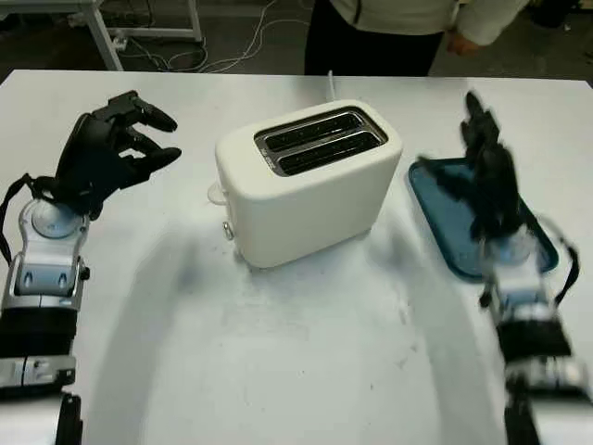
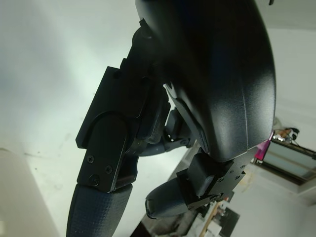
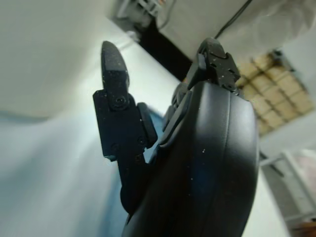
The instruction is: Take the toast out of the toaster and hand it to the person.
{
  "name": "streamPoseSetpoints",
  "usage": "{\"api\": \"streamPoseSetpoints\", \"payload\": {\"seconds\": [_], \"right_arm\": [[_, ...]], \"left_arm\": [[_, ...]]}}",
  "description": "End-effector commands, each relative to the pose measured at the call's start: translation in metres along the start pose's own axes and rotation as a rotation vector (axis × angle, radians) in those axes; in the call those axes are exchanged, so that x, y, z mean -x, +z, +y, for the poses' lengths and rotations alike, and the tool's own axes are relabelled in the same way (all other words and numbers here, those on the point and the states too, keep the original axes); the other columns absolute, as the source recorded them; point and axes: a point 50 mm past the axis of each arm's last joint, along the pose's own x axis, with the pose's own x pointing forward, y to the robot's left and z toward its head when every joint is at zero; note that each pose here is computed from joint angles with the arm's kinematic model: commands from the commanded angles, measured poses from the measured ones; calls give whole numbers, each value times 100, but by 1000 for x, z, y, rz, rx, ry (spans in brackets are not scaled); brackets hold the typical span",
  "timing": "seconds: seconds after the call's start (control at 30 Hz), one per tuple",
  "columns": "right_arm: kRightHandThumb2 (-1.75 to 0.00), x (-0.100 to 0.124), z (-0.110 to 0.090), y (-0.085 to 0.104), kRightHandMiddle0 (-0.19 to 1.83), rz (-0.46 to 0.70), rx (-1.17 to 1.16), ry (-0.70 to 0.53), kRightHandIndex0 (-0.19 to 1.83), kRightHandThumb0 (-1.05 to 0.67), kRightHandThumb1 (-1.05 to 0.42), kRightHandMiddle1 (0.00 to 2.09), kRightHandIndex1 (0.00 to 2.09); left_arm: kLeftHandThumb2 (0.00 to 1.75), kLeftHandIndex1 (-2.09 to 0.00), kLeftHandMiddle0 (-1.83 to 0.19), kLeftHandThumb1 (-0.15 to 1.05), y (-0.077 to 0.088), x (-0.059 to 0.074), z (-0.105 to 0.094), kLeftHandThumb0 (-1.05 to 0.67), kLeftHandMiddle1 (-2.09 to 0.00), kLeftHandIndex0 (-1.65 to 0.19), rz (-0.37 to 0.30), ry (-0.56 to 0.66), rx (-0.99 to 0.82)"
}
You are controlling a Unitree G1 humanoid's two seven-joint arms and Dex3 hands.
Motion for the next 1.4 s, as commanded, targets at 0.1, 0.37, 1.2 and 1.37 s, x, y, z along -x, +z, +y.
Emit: {"api": "streamPoseSetpoints", "payload": {"seconds": [0.1,0.37,1.2,1.37], "right_arm": [[-50,41,26,21,5,5,-183,-13,7,-26,-92,1,1],[-68,67,54,24,9,53,-238,-22,11,-26,-92,2,2],[-66,56,64,2,21,239,-166,-29,21,-32,-92,2,2],[-63,50,60,-10,27,214,-112,-23,27,-35,-92,4,4]], "left_arm": [[7,-127,-29,92,-8,32,-15,-104,-137,-23,59,46,107],[4,-129,-2,91,-22,73,-50,-99,-143,-2,92,132,228],[7,-134,-4,92,-34,70,-96,-105,-148,-5,169,57,306],[2,-133,-2,91,-28,67,-91,-105,-147,-6,172,33,301]]}}
